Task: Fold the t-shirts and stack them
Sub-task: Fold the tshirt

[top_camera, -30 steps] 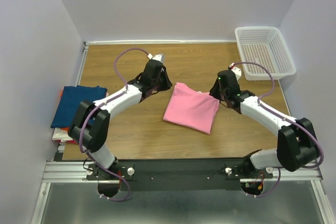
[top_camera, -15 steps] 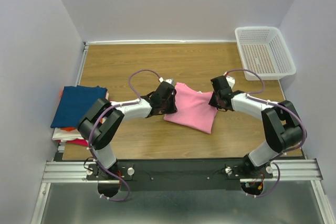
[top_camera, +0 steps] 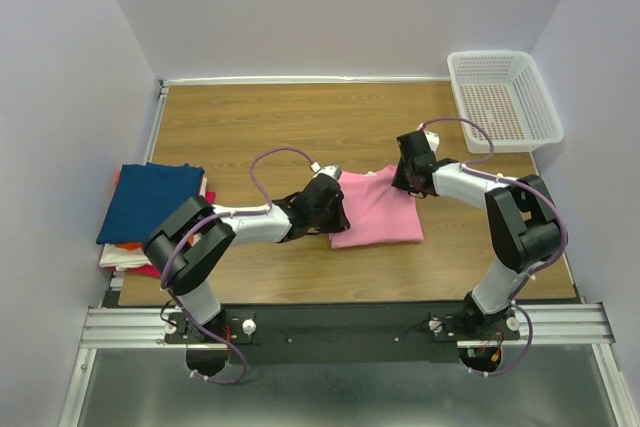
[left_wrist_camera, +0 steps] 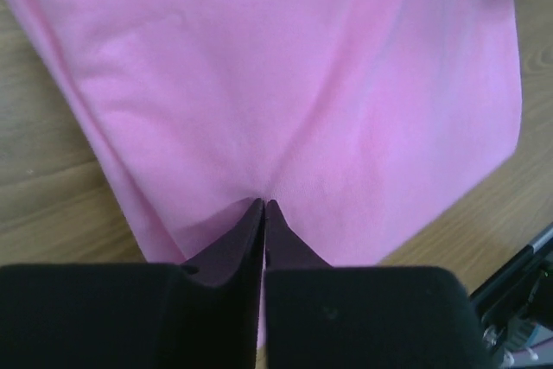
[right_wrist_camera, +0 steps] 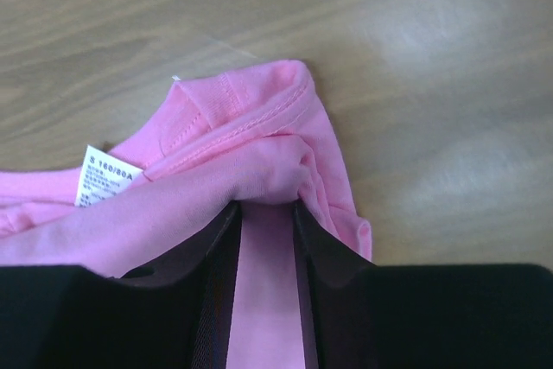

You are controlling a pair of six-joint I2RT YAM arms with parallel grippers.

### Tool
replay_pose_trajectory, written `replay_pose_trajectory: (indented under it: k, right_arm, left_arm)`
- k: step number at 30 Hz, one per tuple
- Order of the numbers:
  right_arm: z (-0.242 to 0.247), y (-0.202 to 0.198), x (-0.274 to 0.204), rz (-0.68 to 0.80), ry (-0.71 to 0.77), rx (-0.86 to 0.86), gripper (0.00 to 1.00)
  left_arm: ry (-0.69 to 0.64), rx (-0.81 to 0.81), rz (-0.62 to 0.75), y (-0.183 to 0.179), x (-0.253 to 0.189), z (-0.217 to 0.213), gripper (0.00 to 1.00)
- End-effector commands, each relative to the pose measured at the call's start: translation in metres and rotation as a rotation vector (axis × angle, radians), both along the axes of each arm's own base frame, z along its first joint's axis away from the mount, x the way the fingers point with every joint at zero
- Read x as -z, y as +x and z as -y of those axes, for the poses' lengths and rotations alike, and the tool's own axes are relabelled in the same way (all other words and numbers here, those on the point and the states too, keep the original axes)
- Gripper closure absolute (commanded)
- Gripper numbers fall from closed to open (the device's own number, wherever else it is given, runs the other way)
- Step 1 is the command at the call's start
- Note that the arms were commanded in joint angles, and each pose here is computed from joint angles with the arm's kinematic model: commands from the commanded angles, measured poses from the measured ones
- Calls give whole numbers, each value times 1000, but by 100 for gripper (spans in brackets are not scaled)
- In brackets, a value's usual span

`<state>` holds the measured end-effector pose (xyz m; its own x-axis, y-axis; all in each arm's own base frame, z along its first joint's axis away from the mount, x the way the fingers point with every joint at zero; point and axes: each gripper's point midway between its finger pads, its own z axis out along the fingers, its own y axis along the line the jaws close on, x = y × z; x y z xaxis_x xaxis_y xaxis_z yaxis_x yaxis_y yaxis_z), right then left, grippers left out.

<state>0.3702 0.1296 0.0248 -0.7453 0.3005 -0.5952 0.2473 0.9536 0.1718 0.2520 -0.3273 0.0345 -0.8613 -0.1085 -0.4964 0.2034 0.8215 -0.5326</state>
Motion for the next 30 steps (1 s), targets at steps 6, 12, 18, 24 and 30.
replay_pose_trajectory:
  k: [6, 12, 18, 24, 30]
  right_arm:
    - [-28, 20, 24, -99, 17, -168, 60]
    - [-32, 22, 27, -109, 26, -176, 60]
    - [-34, 22, 19, -92, 42, -175, 60]
    - [-37, 26, 5, -61, 56, -190, 60]
    - [-36, 26, -3, -45, 56, -193, 60]
  left_arm:
    - [-53, -146, 133, 28, -68, -40, 10]
    - [-35, -204, 109, 34, -59, -72, 11]
    - [-54, -187, -2, 22, -28, -64, 17]
    - [-104, -163, -39, 25, -14, -50, 19]
    - [-83, -150, -83, 31, 8, -41, 27]
